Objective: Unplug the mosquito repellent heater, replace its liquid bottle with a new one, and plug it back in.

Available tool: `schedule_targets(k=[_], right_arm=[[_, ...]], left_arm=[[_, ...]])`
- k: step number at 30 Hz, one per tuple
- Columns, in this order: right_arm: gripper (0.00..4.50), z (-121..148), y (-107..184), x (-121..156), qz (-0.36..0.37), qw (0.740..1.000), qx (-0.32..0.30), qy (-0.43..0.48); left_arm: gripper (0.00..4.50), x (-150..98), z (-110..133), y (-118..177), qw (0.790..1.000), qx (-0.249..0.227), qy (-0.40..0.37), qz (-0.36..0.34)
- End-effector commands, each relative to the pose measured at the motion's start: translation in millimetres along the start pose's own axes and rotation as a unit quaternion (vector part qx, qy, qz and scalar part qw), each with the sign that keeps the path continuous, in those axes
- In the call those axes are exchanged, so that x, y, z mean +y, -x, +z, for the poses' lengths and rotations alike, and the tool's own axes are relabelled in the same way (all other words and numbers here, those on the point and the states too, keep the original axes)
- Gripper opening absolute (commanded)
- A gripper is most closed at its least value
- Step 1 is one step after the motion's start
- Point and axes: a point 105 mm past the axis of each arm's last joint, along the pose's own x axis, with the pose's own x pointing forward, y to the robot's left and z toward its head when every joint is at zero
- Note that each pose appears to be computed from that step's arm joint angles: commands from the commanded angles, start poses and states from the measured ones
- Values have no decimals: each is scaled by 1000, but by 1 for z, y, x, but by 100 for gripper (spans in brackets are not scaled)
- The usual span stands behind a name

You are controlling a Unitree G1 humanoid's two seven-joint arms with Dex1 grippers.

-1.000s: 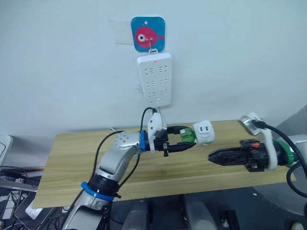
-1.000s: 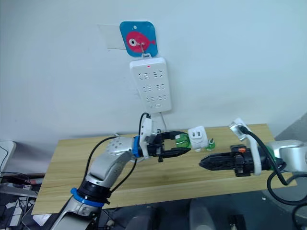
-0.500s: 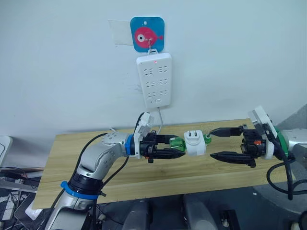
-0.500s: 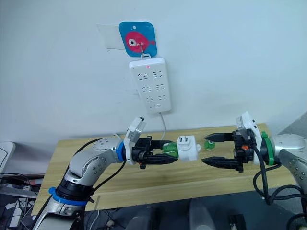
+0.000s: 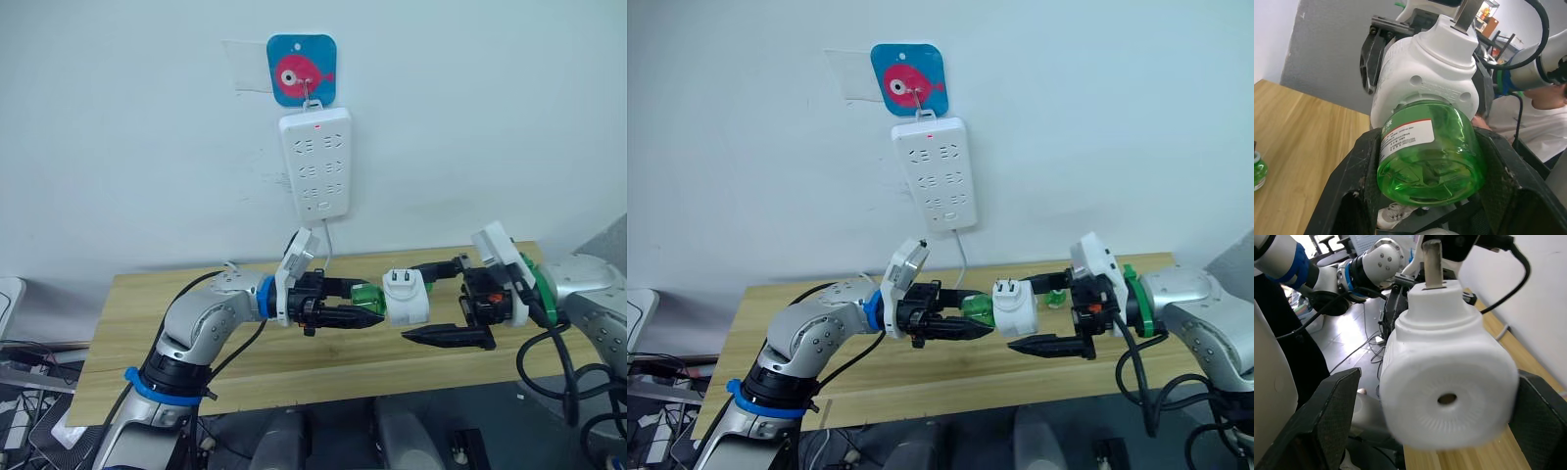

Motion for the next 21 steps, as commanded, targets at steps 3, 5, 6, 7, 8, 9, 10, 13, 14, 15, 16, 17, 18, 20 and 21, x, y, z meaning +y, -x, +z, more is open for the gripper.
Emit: schedule_targets(k=[3, 5, 6, 7, 8, 9, 10, 13, 14, 15, 16, 17, 18, 20, 21], right_arm=[[385, 5, -1, 2, 11, 1000, 1, 23], [317, 4, 0, 1, 11, 1000, -2, 15], [297, 4, 1, 1, 8, 1000, -6, 11], [299, 5, 1, 0, 6, 1000, -10, 5], [299, 5, 1, 0, 4, 1000, -14, 1], [299, 5, 2, 0, 3, 1000, -16, -4], [299, 5, 2, 0, 2, 1000, -18, -9], [299, 1, 5, -3, -15, 999, -16, -47], [299, -3, 7, -4, -25, 998, -13, -60], [299, -7, 8, -7, -42, 995, -13, -85], [299, -12, 9, -9, -59, 992, -6, -109], [299, -18, 10, -10, -74, 989, 5, -127], [299, -24, 11, -12, -91, 985, 15, -148], [299, -32, 13, -15, -124, 973, 23, -191], [299, -36, 14, -20, -146, 966, 23, -211]], left_arm=[[226, -9, 13, -4, 999, -12, -27, -21], [226, -10, 11, -3, 999, -8, -28, -21], [226, -10, 11, -3, 999, -7, -27, -21], [226, -11, 10, -3, 999, -6, -26, -22], [226, -11, 10, -3, 999, -7, -23, -22], [226, -11, 10, -3, 1000, -8, -22, -21], [226, -10, 10, -3, 1000, -7, -24, -17], [299, 0, 7, 4, 999, 4, -49, 14], [324, 3, 7, 7, 998, 13, -65, 25], [358, 7, 7, 12, 995, 26, -93, 38], [389, 11, 8, 15, 991, 38, -119, 52], [424, 14, 9, 19, 986, 49, -145, 64], [449, 16, 10, 22, 979, 69, -178, 75], [450, 20, 7, 26, 960, 107, -240, 91], [450, 23, 6, 28, 948, 127, -273, 100]])
